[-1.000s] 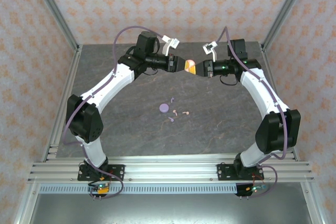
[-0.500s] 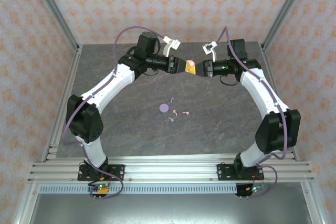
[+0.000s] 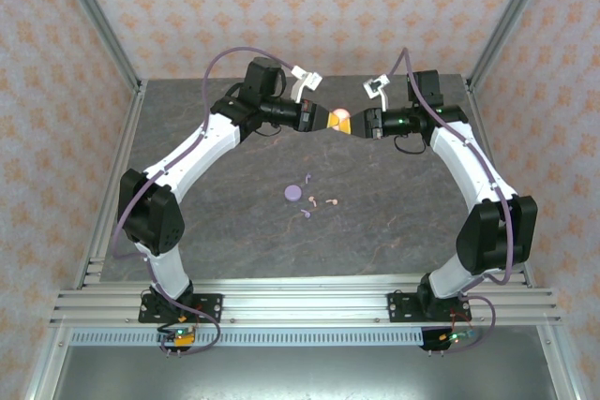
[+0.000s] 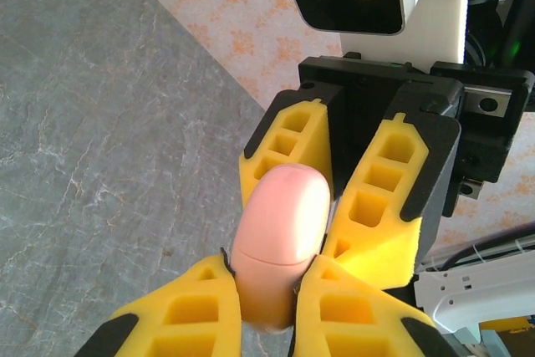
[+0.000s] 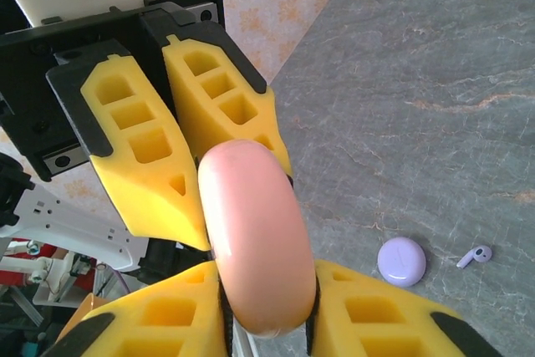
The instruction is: Insert the wireless bluetooth earbuds into the charging case
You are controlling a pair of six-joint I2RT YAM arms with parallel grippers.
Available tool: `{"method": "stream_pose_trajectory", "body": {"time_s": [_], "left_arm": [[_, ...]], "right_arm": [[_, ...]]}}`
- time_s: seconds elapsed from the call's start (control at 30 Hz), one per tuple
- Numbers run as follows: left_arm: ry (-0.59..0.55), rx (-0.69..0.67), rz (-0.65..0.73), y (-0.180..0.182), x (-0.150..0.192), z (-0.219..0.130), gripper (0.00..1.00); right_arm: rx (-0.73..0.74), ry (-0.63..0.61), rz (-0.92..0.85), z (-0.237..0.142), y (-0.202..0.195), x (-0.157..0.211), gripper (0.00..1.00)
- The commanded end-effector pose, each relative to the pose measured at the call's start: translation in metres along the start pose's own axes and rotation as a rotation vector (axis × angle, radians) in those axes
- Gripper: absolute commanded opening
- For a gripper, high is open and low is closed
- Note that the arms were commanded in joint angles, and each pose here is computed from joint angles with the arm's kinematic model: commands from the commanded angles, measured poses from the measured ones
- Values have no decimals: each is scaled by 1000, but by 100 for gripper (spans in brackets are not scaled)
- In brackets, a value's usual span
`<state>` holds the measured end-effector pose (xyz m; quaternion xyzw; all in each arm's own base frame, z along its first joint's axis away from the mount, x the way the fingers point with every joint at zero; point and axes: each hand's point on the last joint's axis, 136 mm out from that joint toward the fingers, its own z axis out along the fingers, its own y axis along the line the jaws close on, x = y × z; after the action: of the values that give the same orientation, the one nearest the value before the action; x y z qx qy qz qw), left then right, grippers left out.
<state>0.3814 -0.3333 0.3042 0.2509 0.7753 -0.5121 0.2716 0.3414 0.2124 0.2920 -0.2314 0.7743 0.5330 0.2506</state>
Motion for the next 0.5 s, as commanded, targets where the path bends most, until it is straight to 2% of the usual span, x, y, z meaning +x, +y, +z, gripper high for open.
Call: {"method": "stream_pose_trajectory", "body": {"time_s": [0.0, 0.2, 0.33, 0.47], "left_arm": [[28, 52, 37, -22, 1, 3, 11], [32, 48, 37, -23, 2, 1, 11], [34, 61, 38, -25, 3, 1, 13], [39, 87, 37, -29, 3, 2, 20]], "right_arm": [[30, -34, -90, -6, 11, -12, 32], [34, -47, -95, -10, 13, -14, 34], [15, -46, -96, -10, 17, -15, 21], [-5, -34, -94, -10, 19, -12, 12]]}}
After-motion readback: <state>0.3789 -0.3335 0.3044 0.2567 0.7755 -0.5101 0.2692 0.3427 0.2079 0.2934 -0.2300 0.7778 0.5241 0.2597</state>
